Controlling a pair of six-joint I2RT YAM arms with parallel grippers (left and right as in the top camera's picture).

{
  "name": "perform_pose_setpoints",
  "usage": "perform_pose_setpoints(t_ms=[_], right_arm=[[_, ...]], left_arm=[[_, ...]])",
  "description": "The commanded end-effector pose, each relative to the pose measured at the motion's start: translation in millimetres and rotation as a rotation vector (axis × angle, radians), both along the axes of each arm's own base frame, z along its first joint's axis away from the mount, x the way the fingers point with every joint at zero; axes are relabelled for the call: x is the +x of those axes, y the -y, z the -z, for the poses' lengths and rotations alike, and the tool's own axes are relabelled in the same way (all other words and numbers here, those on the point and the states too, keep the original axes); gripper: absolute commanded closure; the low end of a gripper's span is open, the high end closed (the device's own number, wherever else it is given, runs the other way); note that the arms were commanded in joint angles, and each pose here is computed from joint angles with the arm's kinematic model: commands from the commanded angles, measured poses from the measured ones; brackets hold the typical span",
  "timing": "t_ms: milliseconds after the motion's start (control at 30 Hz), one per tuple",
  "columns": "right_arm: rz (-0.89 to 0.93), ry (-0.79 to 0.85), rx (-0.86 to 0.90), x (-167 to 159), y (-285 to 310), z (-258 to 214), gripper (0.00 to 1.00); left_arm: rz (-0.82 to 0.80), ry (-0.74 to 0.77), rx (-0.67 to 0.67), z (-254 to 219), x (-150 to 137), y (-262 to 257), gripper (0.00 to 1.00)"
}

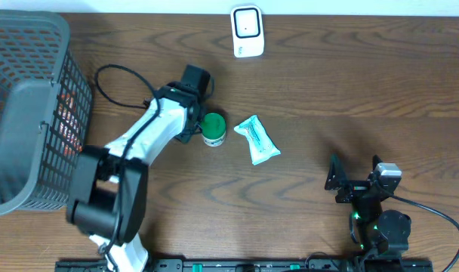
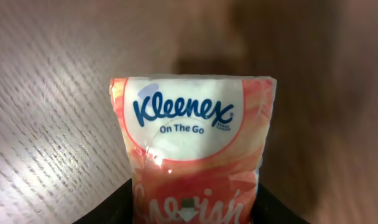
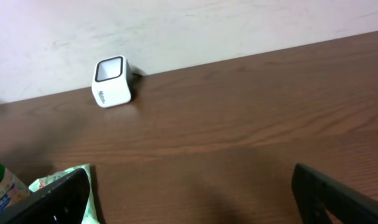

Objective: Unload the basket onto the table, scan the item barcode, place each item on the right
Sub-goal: 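Carry the Kleenex pack left of the jar and release it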

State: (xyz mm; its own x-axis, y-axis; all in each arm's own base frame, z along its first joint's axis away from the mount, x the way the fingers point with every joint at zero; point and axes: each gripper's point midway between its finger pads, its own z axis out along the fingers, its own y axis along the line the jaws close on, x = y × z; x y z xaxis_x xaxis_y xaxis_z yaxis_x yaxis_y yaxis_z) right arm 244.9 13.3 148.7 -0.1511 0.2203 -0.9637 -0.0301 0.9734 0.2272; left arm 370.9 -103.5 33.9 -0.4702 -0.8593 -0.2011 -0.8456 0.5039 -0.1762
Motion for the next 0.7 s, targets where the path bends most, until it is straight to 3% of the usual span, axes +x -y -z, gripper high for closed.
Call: perform_pose_setpoints(t_ms=[0, 100, 233, 267, 500, 667], right_arm=[[-0.012, -0.002, 0.004, 0, -3, 1, 0.01], [-0.012, -0.002, 0.004, 0, -3, 1, 0.01], [-0.012, -0.002, 0.004, 0, -3, 1, 0.01], [-0.012, -0.002, 0.004, 0, -3, 1, 0.01], [-0.012, -0.001, 0.004, 0, -3, 1, 0.01], [-0.012, -0.001, 0.004, 0, -3, 1, 0.01]], left_arm=[[-0.147, -0.014, 0.015, 13, -4, -8, 0.53], [-0.207, -0.029, 0.007, 21, -6, -9, 0.53], [-0.239, -0.019, -0.008, 18, -6, -8, 0.07], [-0.240, -0.009, -0.004, 15, -4, -9, 0.01], [-0.143, 0.209, 0.112, -57, 16, -32, 0.02], [0.029, 0.530, 0.221, -177, 33, -52, 0.02]])
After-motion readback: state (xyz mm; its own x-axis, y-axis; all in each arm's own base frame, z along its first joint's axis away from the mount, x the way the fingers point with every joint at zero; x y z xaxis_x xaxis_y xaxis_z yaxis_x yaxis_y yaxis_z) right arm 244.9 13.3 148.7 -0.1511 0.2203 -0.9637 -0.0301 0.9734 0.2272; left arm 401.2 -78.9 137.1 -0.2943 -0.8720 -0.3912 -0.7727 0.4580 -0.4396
